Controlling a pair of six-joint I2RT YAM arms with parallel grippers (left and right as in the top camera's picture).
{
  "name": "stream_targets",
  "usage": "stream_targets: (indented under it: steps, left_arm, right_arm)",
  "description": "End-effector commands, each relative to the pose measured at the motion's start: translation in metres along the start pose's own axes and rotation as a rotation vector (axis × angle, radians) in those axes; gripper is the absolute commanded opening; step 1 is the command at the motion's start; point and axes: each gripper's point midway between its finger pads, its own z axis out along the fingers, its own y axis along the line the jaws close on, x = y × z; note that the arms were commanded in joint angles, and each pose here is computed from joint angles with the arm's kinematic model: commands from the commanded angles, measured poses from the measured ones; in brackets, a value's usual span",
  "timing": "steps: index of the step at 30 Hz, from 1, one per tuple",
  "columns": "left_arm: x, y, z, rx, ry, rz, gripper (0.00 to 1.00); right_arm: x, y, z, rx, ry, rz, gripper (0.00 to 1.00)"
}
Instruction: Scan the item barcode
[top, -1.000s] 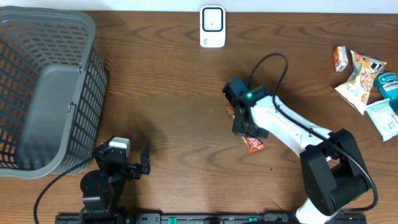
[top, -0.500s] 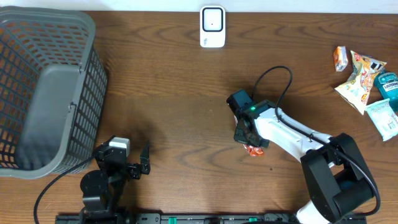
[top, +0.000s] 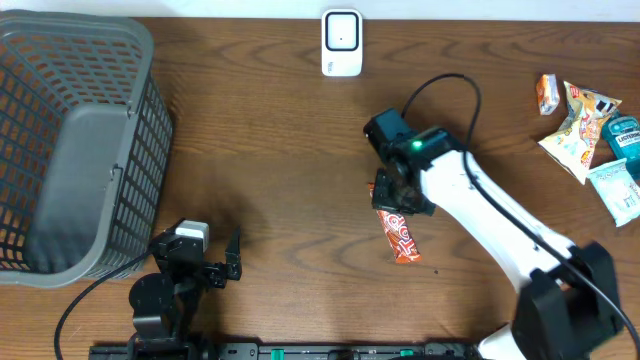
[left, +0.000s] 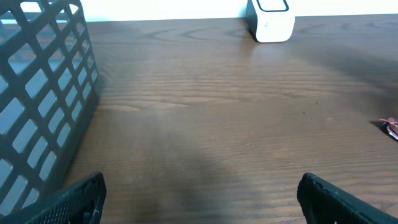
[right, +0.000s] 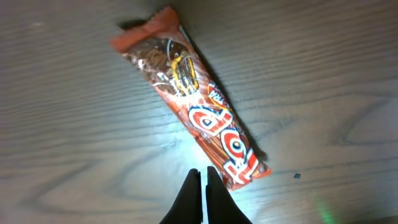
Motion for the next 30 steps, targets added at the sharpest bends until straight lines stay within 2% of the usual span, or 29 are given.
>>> stream_targets:
  steps: [1, 5, 10, 13, 18, 24, 25, 30]
  left_arm:
    - [0.011, 0.001, 0.002, -0.005, 0.032, -0.017, 0.98]
    - [0.011, 0.001, 0.002, -0.005, 0.032, -0.017, 0.98]
    - [0.011, 0.001, 0.002, -0.005, 0.032, -0.017, 0.98]
    - [0.011, 0.001, 0.002, -0.005, 0.032, -0.017, 0.98]
    - [0.011, 0.001, 0.002, -0.005, 0.032, -0.017, 0.98]
    - [0.011, 0.001, 0.002, -0.005, 0.032, -0.017, 0.98]
    - [0.011, 0.001, 0.002, -0.005, 0.032, -0.017, 0.98]
    - [0.011, 0.001, 0.002, -0.005, 0.032, -0.017, 0.98]
  right_arm:
    - [0.005, -0.015, 0.011, 0.054, 0.009, 0.013, 0.01]
    - [0.030, -0.035, 0.046, 0.111, 0.066, 0.090, 0.01]
    - [0.077, -0.033, 0.092, 0.004, 0.212, 0.111, 0.01]
    - [0.084, -0.037, 0.102, 0.001, 0.221, 0.129, 0.01]
    - [0.066, -0.029, 0.089, -0.023, 0.192, 0.127, 0.01]
    - [0.019, -0.003, 0.039, -0.085, 0.098, 0.023, 0.01]
    - [0.011, 0.002, 0.032, -0.096, 0.072, 0.001, 0.04]
    - [-0.002, 0.013, 0.027, -0.104, 0.002, -0.032, 0.38]
